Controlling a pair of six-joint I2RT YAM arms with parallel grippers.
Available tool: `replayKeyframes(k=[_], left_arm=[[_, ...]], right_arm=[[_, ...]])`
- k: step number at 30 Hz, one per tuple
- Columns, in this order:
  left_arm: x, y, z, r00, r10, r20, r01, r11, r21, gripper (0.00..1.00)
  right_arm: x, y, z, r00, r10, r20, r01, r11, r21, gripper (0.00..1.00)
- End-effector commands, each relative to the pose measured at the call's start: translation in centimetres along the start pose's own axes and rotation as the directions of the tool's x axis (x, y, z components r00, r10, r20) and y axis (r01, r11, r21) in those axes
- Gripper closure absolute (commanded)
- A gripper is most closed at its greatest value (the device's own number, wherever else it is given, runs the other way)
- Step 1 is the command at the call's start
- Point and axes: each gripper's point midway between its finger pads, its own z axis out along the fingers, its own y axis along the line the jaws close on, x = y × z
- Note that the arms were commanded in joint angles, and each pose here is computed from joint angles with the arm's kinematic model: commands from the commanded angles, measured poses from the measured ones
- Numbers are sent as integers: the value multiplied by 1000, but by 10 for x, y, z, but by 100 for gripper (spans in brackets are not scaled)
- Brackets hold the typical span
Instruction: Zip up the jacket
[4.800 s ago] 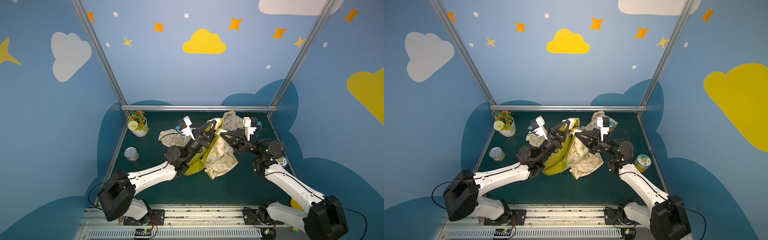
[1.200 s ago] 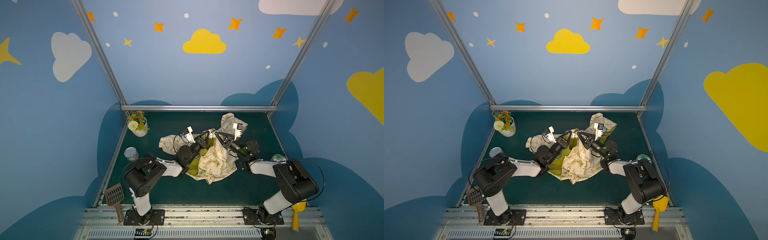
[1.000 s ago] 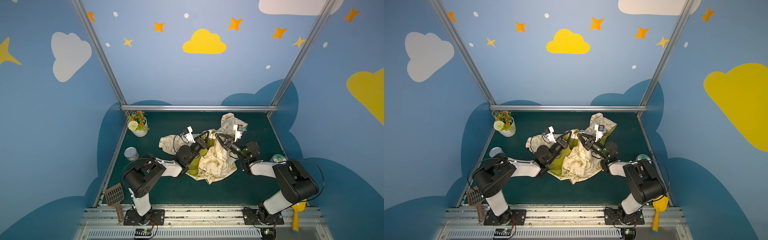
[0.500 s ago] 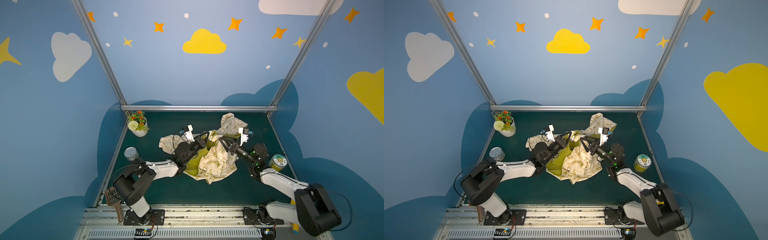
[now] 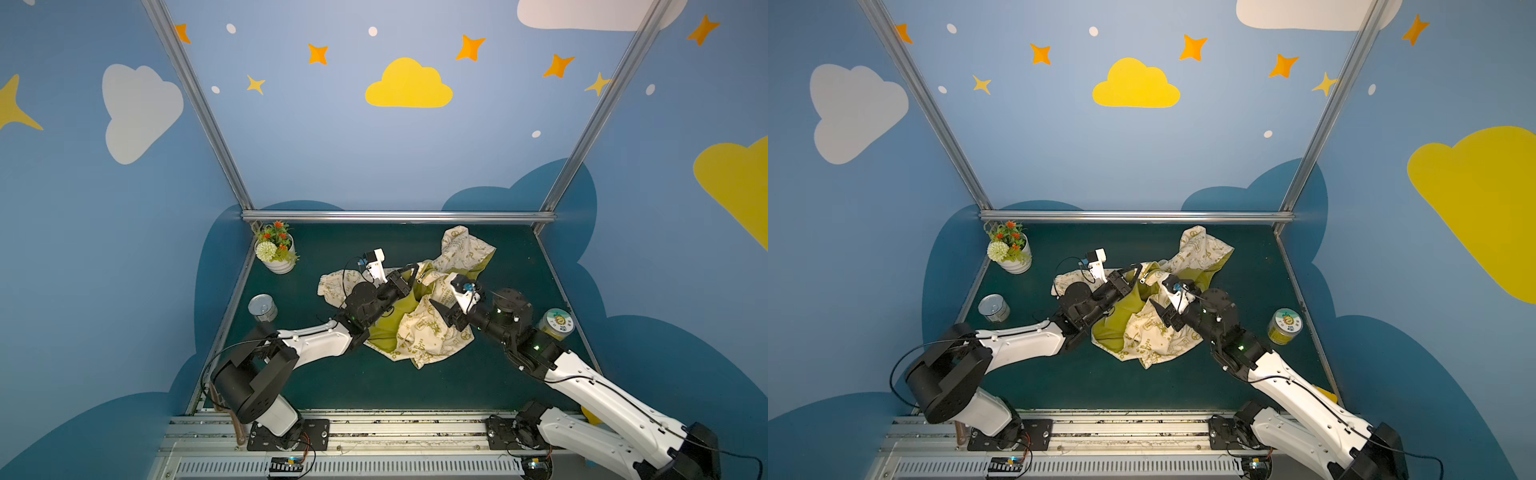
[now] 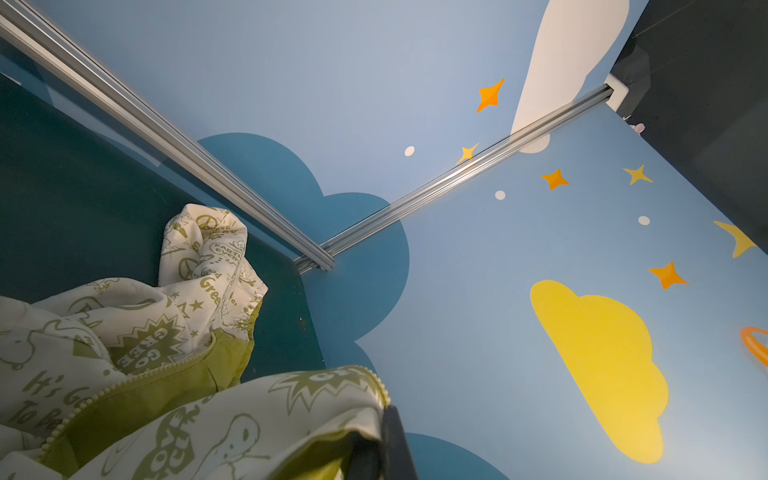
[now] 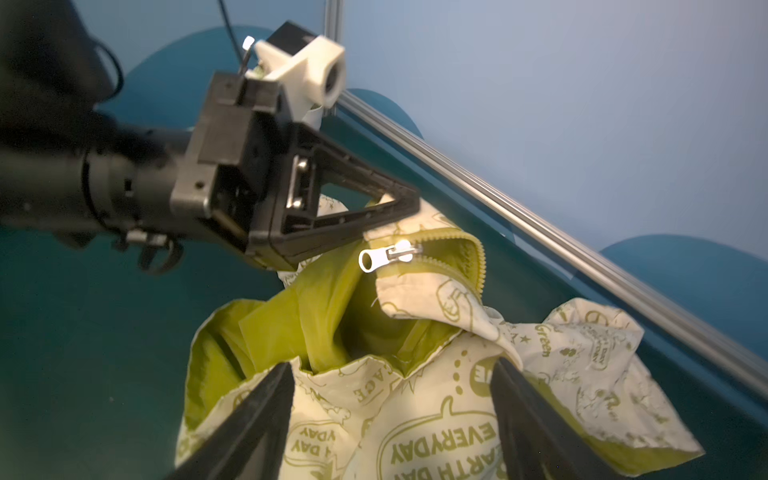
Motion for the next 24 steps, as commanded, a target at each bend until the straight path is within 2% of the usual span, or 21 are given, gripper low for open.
replayKeyframes(k=[1,7,12,24], left_arm=[[-4,-8,-5,1000,2,2,-2,1000,14,97],[-6,-12,-7,1000,2,5,-2,1000,20,97],[-6,-13,-7,1000,-3,7,3,1000,27,97],[-7,-13,-9,1000,-5,16,4,1000,29,97]], right_arm=[[-10,-6,3,972,-237,3,236,970,62,25],[-21,-1,20,948,-318,13,316,947,62,24],[-35,-7,29,945,-325,42,317,940,129,27],[-38,-1,49,939,-341,48,333,934,131,31]])
